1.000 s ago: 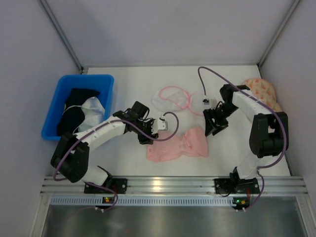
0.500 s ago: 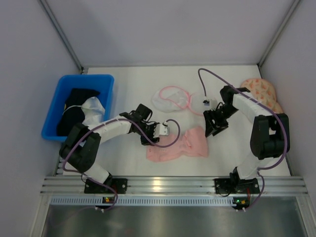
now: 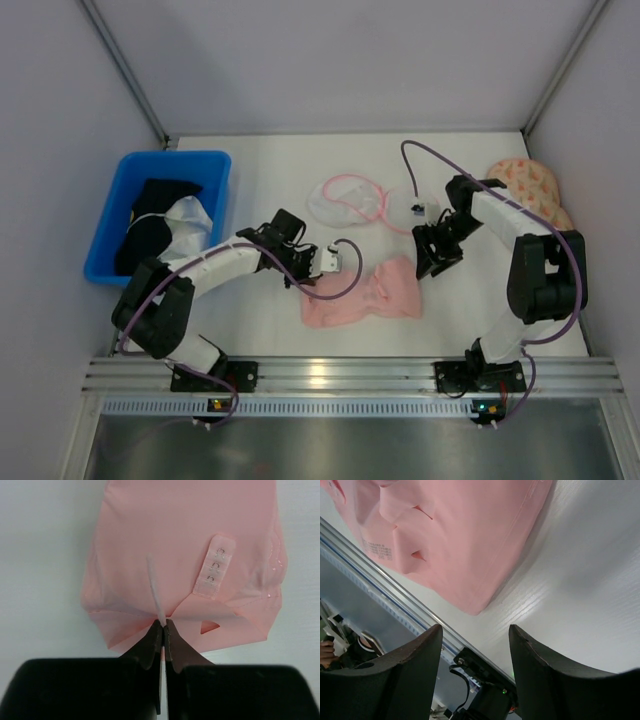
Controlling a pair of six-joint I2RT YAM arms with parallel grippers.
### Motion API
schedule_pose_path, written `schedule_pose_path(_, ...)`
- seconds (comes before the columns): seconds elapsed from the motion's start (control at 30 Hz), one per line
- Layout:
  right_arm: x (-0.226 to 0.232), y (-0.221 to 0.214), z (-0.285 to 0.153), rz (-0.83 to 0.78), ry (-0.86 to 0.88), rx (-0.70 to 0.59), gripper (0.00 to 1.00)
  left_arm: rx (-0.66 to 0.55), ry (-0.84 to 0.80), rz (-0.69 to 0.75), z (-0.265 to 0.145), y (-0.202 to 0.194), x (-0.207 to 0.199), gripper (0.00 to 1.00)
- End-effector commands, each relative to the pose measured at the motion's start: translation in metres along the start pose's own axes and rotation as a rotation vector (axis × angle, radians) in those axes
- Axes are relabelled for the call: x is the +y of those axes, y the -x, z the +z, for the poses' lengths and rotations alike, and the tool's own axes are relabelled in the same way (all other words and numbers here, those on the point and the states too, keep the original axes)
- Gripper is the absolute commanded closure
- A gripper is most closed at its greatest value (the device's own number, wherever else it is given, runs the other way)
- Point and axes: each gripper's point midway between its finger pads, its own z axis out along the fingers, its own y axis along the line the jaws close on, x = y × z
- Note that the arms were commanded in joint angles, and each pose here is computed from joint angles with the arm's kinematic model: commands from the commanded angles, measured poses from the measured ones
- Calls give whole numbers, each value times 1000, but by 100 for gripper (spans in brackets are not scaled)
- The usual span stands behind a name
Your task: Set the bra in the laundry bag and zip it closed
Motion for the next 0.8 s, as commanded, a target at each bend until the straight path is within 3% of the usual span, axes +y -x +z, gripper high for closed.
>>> schedule_pose_path(0.0, 0, 7, -9, -43, -19, -53, 44, -77, 17, 21, -17, 23, -4, 99)
schedule_pose_path(0.37, -1, 10, -6, -37, -12, -52, 45, -216, 24, -44, -47, 86, -5, 100)
schedule_pose_path(0.63, 1, 12, -6, -35, -1, -69, 47, -208, -85, -106, -16, 120, -12, 100)
schedule_pose_path(0.77, 0, 8, -2, -33, 0, -57, 48, -169, -102, -157, 9, 117, -5, 100)
